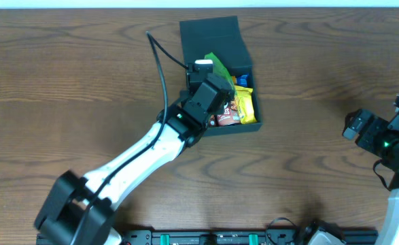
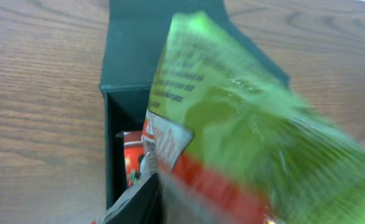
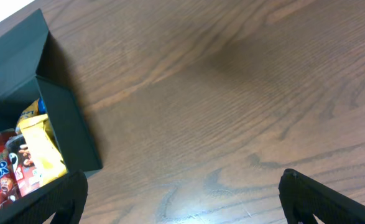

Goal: Pack container
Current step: 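Lift the green bag and carry it into the box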

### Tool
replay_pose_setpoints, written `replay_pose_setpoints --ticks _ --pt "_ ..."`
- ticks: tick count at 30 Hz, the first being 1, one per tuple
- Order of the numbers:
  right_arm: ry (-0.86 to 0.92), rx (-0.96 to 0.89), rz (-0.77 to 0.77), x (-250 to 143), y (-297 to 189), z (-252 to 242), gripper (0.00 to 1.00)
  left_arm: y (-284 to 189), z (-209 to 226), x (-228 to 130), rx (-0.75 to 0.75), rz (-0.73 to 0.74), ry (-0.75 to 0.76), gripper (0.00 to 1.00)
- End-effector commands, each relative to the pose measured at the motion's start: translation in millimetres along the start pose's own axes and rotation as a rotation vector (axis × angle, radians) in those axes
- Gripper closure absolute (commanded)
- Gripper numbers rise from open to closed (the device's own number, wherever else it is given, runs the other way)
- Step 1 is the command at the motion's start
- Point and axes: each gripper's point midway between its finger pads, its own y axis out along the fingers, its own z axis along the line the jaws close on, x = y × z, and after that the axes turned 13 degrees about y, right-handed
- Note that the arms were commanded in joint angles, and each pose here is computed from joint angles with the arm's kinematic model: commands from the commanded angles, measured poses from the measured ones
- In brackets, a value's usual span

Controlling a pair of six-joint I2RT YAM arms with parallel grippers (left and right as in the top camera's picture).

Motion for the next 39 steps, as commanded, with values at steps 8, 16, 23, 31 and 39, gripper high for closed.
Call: replay_pose_setpoints --ticks 8,16,23,31,39 --pt "-0.004 0.002 -0.004 1.5 -0.8 -1.3 0.01 10.4 -4.8 12.9 0.001 -0.045 -0.083 0.52" --pt "-0.004 0.002 -0.004 1.5 -0.8 -1.3 0.01 -15.8 -7.0 34.4 0.0 -0.103 0.004 0.5" --pt "-0.004 0.002 -0.004 1.5 -0.8 -1.3 0.01 -32.4 -27.0 9.0 -0.148 0.007 0.341 0.49" --pt "-0.004 0.002 -0.004 1.5 -0.8 -1.3 0.01 -30.4 -18.6 -17.2 -0.222 0.121 0.499 0.94" --pt "-0.005 0.002 -0.005 1.6 -0.8 -1.2 0.01 -17.3 -17.8 -20.2 -0.208 0.126 0.497 0.94"
